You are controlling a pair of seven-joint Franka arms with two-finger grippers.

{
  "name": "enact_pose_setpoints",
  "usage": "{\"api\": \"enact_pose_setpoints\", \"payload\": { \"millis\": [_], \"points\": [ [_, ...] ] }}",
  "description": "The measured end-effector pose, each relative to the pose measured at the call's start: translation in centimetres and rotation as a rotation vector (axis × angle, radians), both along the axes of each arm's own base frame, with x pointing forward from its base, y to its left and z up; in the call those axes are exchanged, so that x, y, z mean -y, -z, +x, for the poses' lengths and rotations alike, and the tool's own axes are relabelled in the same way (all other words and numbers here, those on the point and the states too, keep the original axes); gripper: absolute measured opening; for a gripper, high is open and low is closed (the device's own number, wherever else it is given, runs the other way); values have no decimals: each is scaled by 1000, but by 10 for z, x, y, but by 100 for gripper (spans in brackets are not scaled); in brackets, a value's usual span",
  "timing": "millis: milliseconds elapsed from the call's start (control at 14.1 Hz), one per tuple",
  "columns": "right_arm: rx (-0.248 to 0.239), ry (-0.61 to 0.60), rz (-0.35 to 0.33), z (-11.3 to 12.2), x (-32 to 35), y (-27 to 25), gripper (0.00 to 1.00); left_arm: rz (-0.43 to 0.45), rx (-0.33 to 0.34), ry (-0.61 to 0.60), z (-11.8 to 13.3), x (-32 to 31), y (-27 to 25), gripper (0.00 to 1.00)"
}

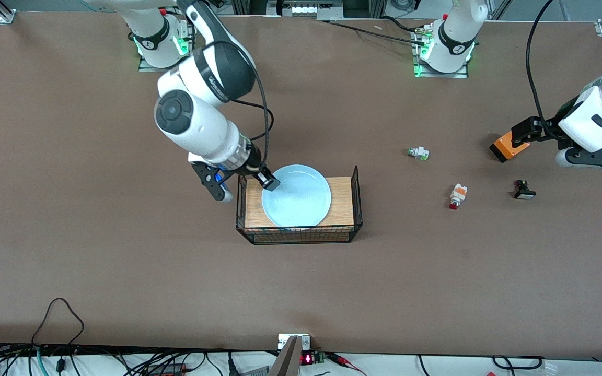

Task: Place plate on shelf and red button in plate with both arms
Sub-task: 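Withdraw the right gripper while the left gripper reaches the red button, then grasp the red push-button switch with the left gripper and lift it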

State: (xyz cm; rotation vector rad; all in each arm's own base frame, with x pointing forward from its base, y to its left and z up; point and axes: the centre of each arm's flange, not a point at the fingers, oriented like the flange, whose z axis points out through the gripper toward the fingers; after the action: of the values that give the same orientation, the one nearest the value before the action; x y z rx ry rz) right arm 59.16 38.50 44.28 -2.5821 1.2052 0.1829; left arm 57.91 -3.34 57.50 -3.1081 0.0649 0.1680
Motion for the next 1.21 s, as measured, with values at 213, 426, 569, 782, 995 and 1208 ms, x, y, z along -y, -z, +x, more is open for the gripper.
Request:
{"api": "enact_pose_setpoints", "payload": {
  "millis": [213,426,569,782,995,1208],
  "points": [
    [85,-48,-31,5,35,-51,100,-3,-100,-7,10,-5,41,100],
    [140,-198,-122,13,81,-74,100,-18,-228,-22,33,-20,124,100],
    [141,-284,-188,24,122,-76,100,-45,-235,31,52,-27,179,100],
    [86,-402,-231,40,208,-75,100,-51,-169,222,64,-28,250,100],
    [52,-507,-221,44,302,-85,100,-16,-87,349,49,-18,308,100],
    [45,-572,-199,34,374,-103,100,-27,-49,388,24,-9,351,100]
  ]
}}
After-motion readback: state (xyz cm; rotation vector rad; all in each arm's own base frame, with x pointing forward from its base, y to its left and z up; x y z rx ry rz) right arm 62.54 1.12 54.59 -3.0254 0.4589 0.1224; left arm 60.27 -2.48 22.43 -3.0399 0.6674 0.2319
